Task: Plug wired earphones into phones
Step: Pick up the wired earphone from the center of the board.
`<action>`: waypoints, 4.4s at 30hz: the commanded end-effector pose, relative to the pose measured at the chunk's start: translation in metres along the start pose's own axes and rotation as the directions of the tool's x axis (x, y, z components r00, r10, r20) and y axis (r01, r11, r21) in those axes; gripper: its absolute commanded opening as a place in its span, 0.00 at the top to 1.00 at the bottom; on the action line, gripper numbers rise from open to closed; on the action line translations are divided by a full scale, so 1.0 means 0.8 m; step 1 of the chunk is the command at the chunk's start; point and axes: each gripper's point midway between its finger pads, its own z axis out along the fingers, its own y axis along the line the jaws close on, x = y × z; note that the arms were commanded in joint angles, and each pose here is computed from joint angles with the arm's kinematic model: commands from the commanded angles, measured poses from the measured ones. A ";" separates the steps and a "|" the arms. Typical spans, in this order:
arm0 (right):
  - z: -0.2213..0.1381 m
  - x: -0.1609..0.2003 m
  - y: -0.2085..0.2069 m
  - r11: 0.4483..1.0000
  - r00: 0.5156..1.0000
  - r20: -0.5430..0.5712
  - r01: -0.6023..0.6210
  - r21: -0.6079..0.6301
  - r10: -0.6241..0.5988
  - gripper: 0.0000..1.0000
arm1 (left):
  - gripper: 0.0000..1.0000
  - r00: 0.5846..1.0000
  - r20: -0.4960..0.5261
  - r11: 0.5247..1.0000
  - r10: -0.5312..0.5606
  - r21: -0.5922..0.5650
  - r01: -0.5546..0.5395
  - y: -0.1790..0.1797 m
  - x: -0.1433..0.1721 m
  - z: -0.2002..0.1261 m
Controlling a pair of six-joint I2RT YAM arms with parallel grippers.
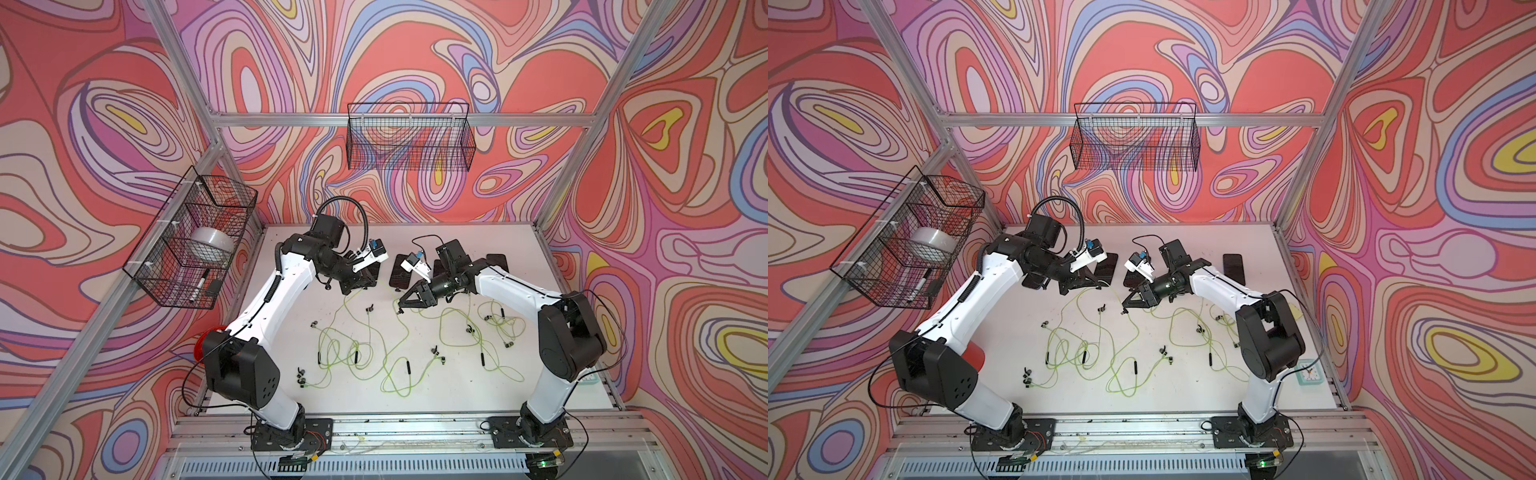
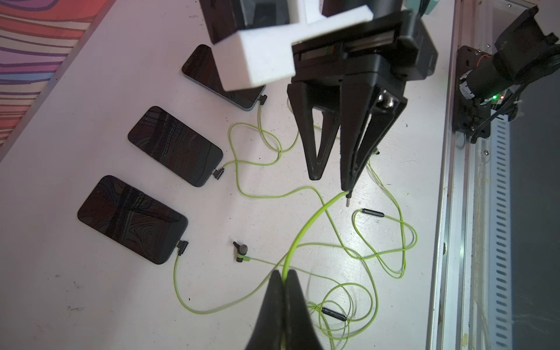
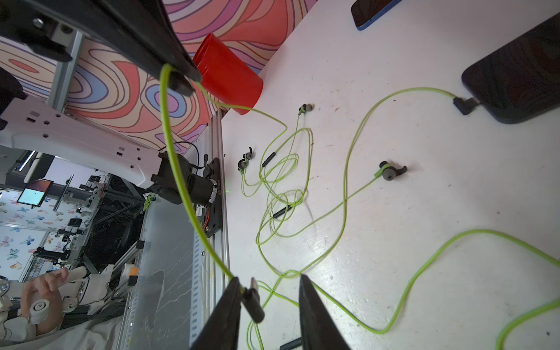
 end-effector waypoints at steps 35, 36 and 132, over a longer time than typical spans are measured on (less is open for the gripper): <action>0.014 0.015 0.011 0.999 1.000 0.004 -0.017 -0.050 0.017 0.75 | 1.00 1.000 0.010 1.000 -0.008 0.011 0.008 0.010 0.000 0.001; 0.015 0.015 0.011 0.999 1.000 0.006 -0.014 -0.050 0.015 0.75 | 1.00 1.000 0.009 1.000 -0.011 0.012 0.011 0.010 0.001 0.002; 0.025 0.022 0.011 0.997 0.999 0.002 -0.043 -0.063 0.044 0.92 | 1.00 0.999 -0.002 0.998 -0.054 0.019 0.054 0.018 0.005 0.008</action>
